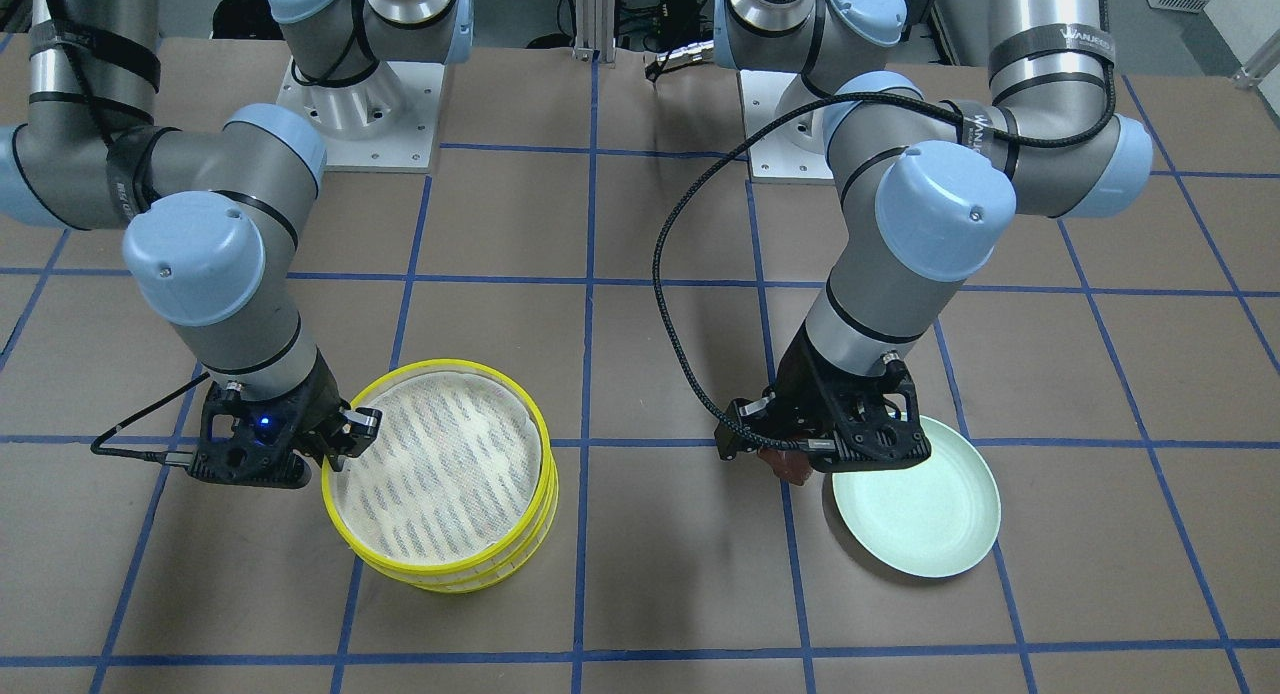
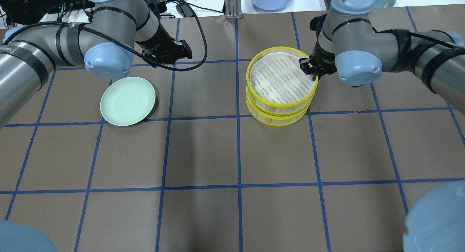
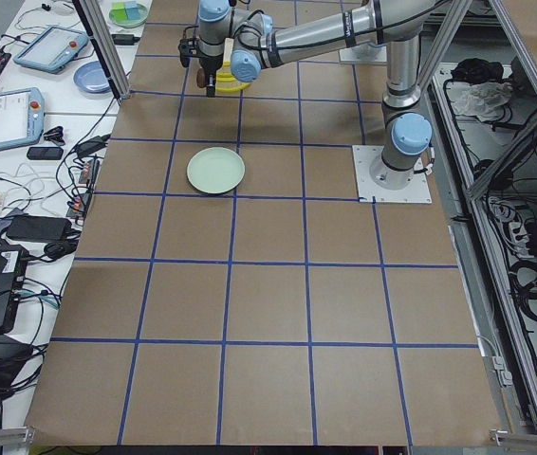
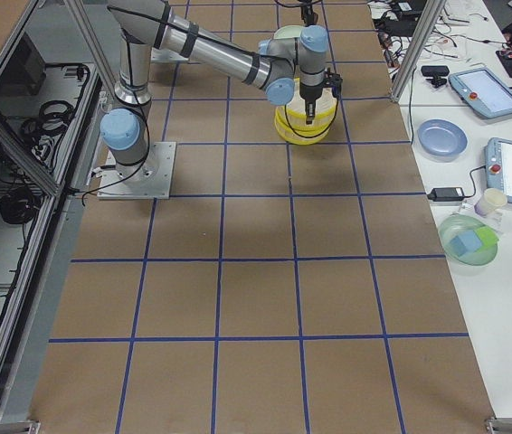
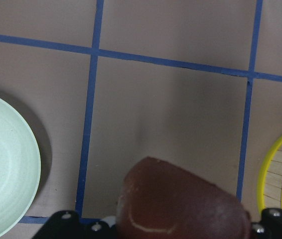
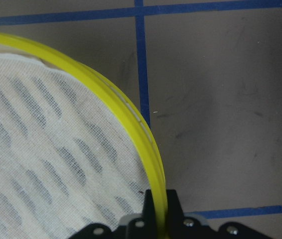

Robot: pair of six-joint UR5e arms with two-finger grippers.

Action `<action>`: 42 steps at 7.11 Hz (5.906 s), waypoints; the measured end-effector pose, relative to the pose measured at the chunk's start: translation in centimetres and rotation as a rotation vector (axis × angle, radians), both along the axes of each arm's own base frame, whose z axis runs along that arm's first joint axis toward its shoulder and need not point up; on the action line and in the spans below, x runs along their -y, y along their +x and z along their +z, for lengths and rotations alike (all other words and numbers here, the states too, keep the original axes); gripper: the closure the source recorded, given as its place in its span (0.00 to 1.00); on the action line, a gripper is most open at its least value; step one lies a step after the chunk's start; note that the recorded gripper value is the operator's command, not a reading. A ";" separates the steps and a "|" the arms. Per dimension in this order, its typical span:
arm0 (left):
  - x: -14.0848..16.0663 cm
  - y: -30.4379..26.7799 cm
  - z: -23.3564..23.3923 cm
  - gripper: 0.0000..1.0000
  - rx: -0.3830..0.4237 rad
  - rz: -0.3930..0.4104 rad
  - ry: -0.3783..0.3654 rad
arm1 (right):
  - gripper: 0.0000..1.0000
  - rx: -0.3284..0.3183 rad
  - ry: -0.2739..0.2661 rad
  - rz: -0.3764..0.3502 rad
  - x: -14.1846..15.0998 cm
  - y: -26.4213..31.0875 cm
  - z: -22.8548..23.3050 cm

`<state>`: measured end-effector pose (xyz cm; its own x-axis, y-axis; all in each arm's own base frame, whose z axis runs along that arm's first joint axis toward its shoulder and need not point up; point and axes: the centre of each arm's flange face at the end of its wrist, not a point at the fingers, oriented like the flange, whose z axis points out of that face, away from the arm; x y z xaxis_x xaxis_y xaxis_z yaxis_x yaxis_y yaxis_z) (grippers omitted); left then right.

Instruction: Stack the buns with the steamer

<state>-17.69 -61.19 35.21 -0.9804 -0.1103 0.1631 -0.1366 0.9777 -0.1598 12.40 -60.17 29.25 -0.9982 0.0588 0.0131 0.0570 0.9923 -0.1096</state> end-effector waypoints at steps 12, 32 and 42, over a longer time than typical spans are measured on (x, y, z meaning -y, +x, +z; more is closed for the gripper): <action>-2.2 -10.7 -0.2 1.00 -0.144 0.061 -0.050 | 0.00 -0.062 -0.037 0.002 -0.3 -0.8 8.4; -0.5 -0.8 3.3 0.00 -0.034 -0.069 0.006 | 0.00 -0.013 0.000 0.053 -11.1 2.4 21.1; -10.5 8.7 15.6 0.00 0.147 -0.094 0.122 | 0.00 -0.014 0.062 0.050 -11.9 2.4 20.7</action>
